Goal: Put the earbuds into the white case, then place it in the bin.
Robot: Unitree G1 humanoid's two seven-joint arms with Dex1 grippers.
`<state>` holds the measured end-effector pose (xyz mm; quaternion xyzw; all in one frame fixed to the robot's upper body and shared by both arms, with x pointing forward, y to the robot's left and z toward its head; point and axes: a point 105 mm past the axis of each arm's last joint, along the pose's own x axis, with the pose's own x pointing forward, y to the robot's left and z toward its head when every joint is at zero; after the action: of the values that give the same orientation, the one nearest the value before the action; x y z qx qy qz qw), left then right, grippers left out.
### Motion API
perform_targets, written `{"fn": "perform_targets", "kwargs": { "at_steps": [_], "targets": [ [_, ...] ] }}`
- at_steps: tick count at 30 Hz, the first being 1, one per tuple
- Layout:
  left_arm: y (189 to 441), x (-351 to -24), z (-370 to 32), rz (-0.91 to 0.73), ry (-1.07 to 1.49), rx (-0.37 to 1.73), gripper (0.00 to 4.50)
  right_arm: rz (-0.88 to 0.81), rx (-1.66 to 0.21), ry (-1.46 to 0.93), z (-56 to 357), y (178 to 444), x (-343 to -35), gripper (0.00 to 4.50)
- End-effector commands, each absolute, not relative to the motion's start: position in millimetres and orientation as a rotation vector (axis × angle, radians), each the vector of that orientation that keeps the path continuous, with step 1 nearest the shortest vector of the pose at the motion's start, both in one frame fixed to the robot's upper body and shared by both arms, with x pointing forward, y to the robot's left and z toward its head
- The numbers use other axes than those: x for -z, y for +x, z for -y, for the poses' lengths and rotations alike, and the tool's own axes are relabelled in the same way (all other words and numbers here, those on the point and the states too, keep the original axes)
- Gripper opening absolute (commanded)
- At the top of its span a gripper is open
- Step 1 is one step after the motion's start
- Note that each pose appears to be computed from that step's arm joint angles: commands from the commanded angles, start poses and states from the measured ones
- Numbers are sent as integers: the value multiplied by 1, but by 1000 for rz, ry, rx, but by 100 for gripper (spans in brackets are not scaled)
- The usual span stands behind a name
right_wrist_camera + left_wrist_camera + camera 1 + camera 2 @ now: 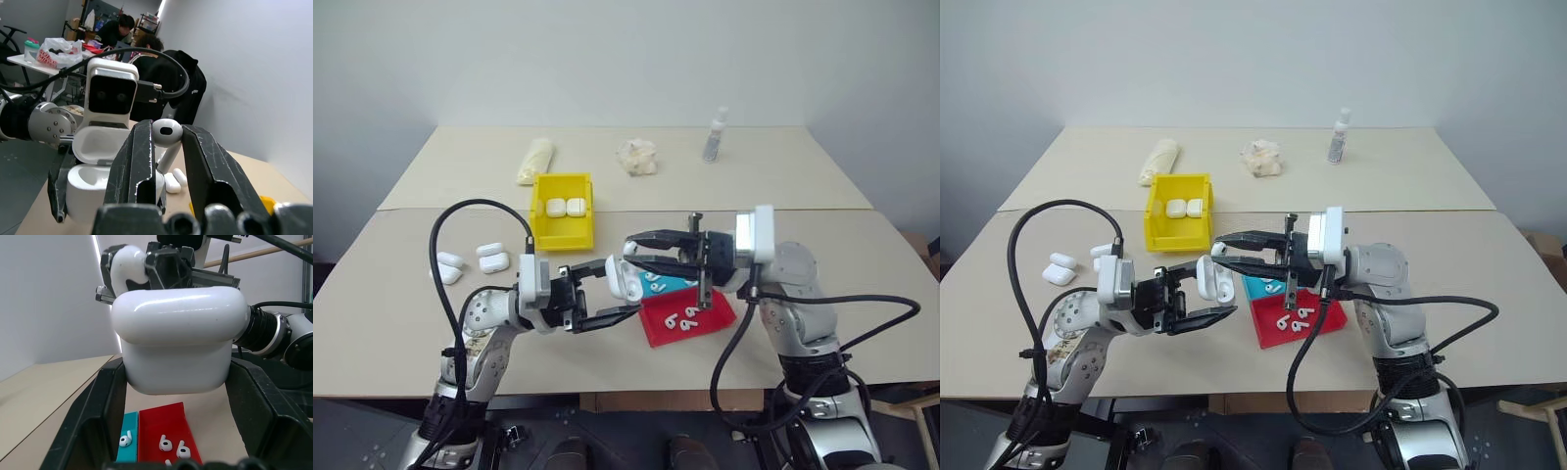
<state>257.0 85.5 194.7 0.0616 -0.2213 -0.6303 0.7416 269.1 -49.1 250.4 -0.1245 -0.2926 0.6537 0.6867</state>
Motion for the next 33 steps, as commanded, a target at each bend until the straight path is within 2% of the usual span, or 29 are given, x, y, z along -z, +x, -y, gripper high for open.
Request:
{"fn": "perform_targets", "kwargs": {
  "at_steps": [1, 11, 33],
  "targets": [
    [250, -204, -87, 532, 155, 1386, 276, 698, -1478, -292, 47, 263, -254, 74],
    [252, -201, -86, 514, 160, 1378, 276, 712, -1480, -277, 48, 261, -258, 74],
    [253, -202, -83, 534, 153, 1385, 276, 666, -1504, -291, 46, 263, -244, 74]
  ]
}}
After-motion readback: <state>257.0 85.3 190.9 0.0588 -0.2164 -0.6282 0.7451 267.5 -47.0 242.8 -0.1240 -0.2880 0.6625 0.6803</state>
